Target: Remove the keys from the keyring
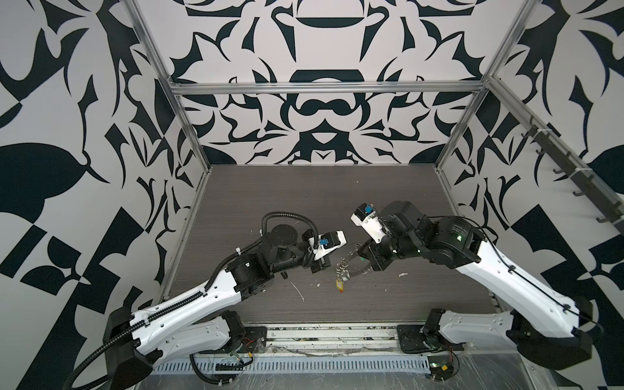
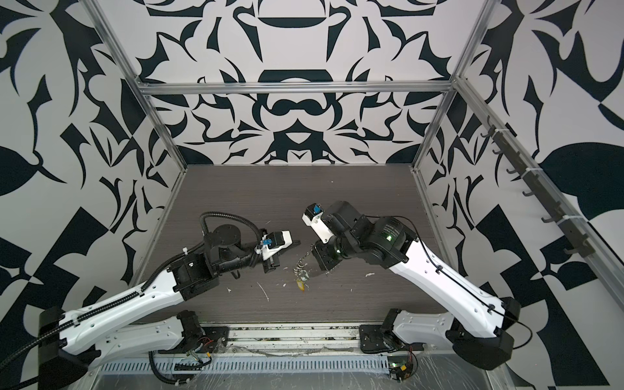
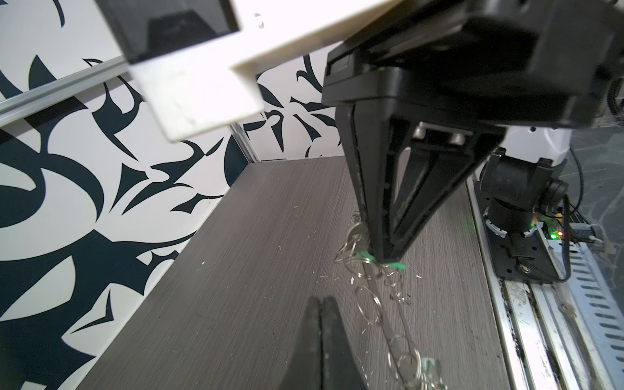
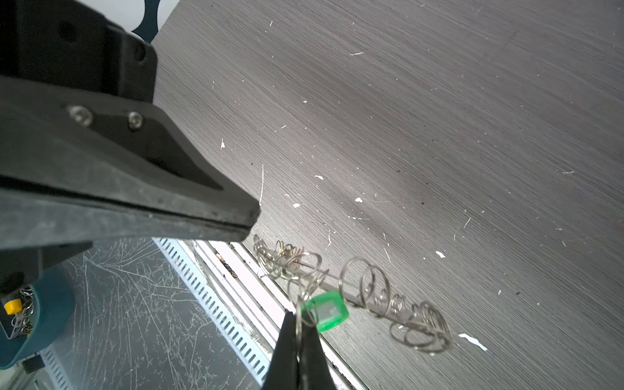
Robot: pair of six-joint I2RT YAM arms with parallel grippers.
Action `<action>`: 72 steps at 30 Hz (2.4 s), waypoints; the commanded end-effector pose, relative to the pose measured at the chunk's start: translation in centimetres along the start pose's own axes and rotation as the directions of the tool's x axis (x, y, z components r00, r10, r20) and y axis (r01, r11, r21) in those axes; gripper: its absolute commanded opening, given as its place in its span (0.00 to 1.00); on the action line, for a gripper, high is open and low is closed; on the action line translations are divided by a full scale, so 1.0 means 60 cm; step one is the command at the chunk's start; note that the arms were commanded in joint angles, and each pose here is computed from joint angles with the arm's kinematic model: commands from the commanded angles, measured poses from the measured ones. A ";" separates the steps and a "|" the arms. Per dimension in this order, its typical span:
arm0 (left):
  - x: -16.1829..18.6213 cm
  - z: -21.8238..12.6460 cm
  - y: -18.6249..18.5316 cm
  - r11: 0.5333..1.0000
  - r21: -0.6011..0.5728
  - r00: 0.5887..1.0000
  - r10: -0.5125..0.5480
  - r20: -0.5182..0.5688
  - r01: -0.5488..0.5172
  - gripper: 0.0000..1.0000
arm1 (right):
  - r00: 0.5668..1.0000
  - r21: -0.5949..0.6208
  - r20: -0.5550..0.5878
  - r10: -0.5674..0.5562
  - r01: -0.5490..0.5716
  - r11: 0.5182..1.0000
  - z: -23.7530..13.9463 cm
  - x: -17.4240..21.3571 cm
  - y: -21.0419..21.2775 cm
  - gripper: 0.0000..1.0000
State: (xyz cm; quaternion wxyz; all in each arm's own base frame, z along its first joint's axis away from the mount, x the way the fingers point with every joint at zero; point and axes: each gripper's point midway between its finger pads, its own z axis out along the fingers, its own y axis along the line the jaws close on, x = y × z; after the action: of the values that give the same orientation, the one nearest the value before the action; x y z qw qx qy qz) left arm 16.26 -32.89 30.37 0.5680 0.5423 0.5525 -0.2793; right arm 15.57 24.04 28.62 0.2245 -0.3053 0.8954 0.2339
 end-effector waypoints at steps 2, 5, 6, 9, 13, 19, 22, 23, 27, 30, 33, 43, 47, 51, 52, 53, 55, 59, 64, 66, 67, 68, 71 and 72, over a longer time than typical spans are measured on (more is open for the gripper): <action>-0.024 -0.010 0.004 1.000 -0.004 0.999 0.005 0.042 -0.005 0.00 | 0.998 -0.003 0.053 -0.020 0.020 1.000 -0.008 -0.019 0.003 0.00; -0.026 -0.012 -0.005 1.000 0.027 0.999 0.006 0.048 -0.007 0.09 | 0.998 -0.001 0.053 -0.021 0.021 1.000 -0.009 -0.018 0.003 0.00; -0.025 -0.013 -0.009 0.999 0.039 0.999 0.006 0.048 -0.008 0.19 | 0.998 0.000 0.057 -0.020 0.020 1.000 -0.010 -0.020 0.003 0.00; -0.026 -0.014 -0.019 0.997 0.071 0.998 -0.014 0.054 0.010 0.35 | 0.998 -0.006 0.064 -0.023 0.023 1.000 -0.011 -0.023 0.005 0.00; -0.017 -0.011 -0.032 0.993 0.113 0.998 -0.039 0.046 0.033 0.46 | 0.997 -0.031 0.069 -0.027 0.029 0.999 -0.012 -0.030 0.014 0.00; -0.017 0.003 -0.030 0.993 0.107 0.995 -0.055 0.080 0.047 0.42 | 0.998 -0.067 0.060 -0.032 0.036 0.997 -0.010 -0.032 0.026 0.00; -0.012 0.008 -0.032 0.993 0.112 0.996 -0.057 0.076 0.048 0.41 | 0.998 -0.074 0.058 -0.035 0.039 0.997 -0.011 -0.033 0.029 0.00; -0.011 0.009 -0.034 0.992 0.120 0.996 -0.058 0.074 0.049 0.39 | 0.998 -0.076 0.057 -0.034 0.039 0.996 -0.011 -0.033 0.030 0.00; 0.001 0.011 -0.042 0.990 0.139 0.998 -0.046 0.053 0.038 0.36 | 0.998 -0.083 0.054 -0.038 0.042 0.996 -0.011 -0.033 0.032 0.00; 0.014 0.015 -0.046 0.989 0.145 0.999 -0.028 0.034 0.023 0.36 | 0.998 -0.089 0.049 -0.041 0.045 0.995 -0.010 -0.034 0.035 0.00; 0.016 0.017 -0.043 0.990 0.138 0.999 -0.023 0.027 0.019 0.36 | 0.998 -0.095 0.041 -0.045 0.049 0.994 -0.008 -0.033 0.038 0.00; 0.013 0.022 -0.035 0.993 0.118 0.999 -0.021 0.025 0.018 0.34 | 0.998 -0.095 0.029 -0.059 0.061 0.994 -0.008 -0.030 0.043 0.00; 0.015 0.022 -0.033 0.994 0.112 1.000 -0.018 0.018 0.016 0.28 | 0.998 -0.093 0.028 -0.063 0.065 0.993 -0.011 -0.029 0.045 0.00; 0.014 0.023 -0.032 0.994 0.108 1.000 -0.017 0.016 0.015 0.22 | 0.998 -0.093 0.023 -0.066 0.068 0.993 -0.011 -0.028 0.047 0.00; 0.014 0.023 -0.031 0.994 0.108 1.000 -0.017 0.018 0.015 0.21 | 0.998 -0.092 0.021 -0.066 0.068 0.993 -0.011 -0.028 0.046 0.00; 0.014 0.023 -0.031 0.994 0.109 1.000 -0.017 0.017 0.015 0.21 | 0.997 -0.093 0.019 -0.068 0.070 0.993 -0.011 -0.028 0.048 0.00; 0.012 0.024 -0.031 0.994 0.109 1.000 -0.017 0.018 0.015 0.19 | 0.997 -0.094 0.018 -0.070 0.071 0.993 -0.011 -0.027 0.049 0.00; 0.011 0.025 -0.030 0.994 0.109 1.000 -0.015 0.019 0.013 0.12 | 0.997 -0.097 0.017 -0.075 0.076 0.992 -0.011 -0.027 0.051 0.00; 0.010 0.025 -0.029 0.994 0.106 1.000 -0.014 0.021 0.011 0.01 | 0.997 -0.091 0.003 -0.079 0.079 0.993 -0.010 -0.023 0.051 0.00; 0.007 0.023 -0.028 0.995 0.104 1.000 -0.013 0.023 0.010 0.00 | 0.997 -0.086 -0.002 -0.080 0.079 0.993 -0.009 -0.021 0.050 0.00; 0.006 0.023 -0.028 0.994 0.105 1.000 -0.014 0.023 0.012 0.00 | 0.997 -0.082 -0.001 -0.079 0.079 0.994 -0.009 -0.022 0.049 0.00; 0.005 0.022 -0.028 0.994 0.106 1.000 -0.014 0.023 0.011 0.00 | 0.997 -0.081 -0.002 -0.080 0.080 0.994 -0.008 -0.021 0.048 0.00; 0.003 0.019 -0.028 0.994 0.107 1.000 -0.013 0.023 0.011 0.00 | 0.997 -0.065 0.000 -0.081 0.080 0.995 -0.008 -0.021 0.043 0.00; 0.002 0.018 -0.029 0.994 0.107 1.000 -0.013 0.023 0.010 0.00 | 0.997 -0.054 0.000 -0.078 0.078 0.995 -0.008 -0.021 0.040 0.00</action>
State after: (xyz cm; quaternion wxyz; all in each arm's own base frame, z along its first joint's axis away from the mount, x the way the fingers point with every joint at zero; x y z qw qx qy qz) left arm 15.08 -34.38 28.46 0.5376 0.5671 0.5370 -0.3178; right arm 14.23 25.32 28.07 0.1842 -0.3401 0.8925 0.2318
